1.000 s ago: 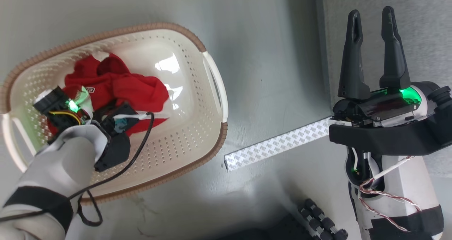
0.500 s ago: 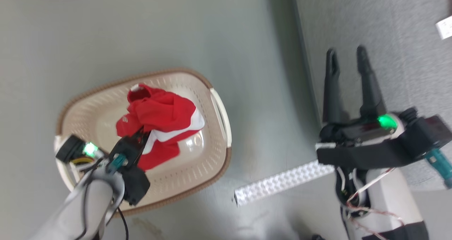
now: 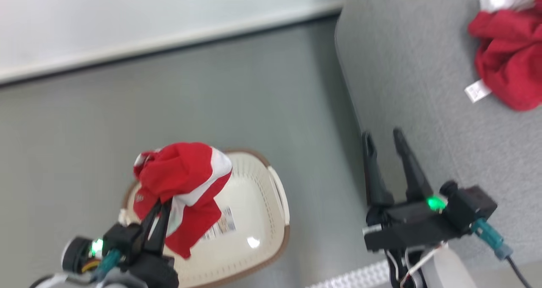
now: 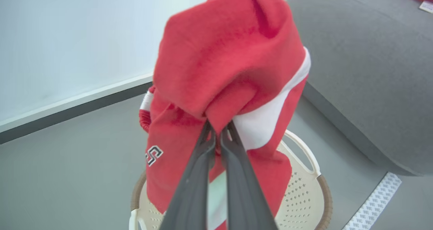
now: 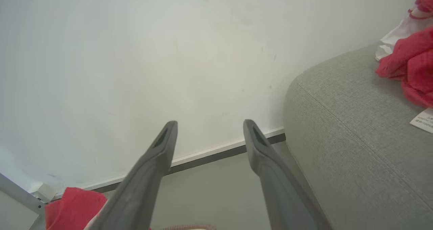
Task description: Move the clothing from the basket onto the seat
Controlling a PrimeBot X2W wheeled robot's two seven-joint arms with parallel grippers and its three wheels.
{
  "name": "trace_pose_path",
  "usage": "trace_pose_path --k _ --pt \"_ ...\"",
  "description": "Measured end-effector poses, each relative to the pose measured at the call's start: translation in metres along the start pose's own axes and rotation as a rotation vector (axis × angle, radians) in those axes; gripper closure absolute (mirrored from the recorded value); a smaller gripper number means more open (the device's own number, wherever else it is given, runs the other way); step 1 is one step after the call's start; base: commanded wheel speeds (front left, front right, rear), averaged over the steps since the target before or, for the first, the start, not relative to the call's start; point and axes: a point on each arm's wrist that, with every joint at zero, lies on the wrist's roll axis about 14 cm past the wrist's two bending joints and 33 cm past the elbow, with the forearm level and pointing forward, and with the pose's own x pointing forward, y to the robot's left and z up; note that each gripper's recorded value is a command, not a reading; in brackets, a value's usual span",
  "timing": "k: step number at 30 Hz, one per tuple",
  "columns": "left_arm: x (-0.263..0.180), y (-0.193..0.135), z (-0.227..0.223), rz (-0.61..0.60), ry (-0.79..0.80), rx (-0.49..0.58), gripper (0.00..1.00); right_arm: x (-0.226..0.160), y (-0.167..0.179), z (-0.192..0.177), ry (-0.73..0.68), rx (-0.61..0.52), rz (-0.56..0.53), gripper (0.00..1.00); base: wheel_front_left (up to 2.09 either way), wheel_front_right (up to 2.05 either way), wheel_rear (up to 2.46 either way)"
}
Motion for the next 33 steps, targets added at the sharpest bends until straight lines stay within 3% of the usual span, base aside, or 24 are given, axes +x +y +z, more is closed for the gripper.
trace_pose_path --k 18,33 --pt "-0.12 0.038 0.136 0.276 -0.398 -0.072 1.0 -0.065 0.085 0.029 -0.02 0.02 0.243 0.0 0.0 0.0 0.0" --pt "-0.165 0.042 0.173 0.319 -0.538 -0.062 1.0 -0.09 0.111 0.041 -0.048 0.004 0.325 0.0 0.0 0.0 0.0"
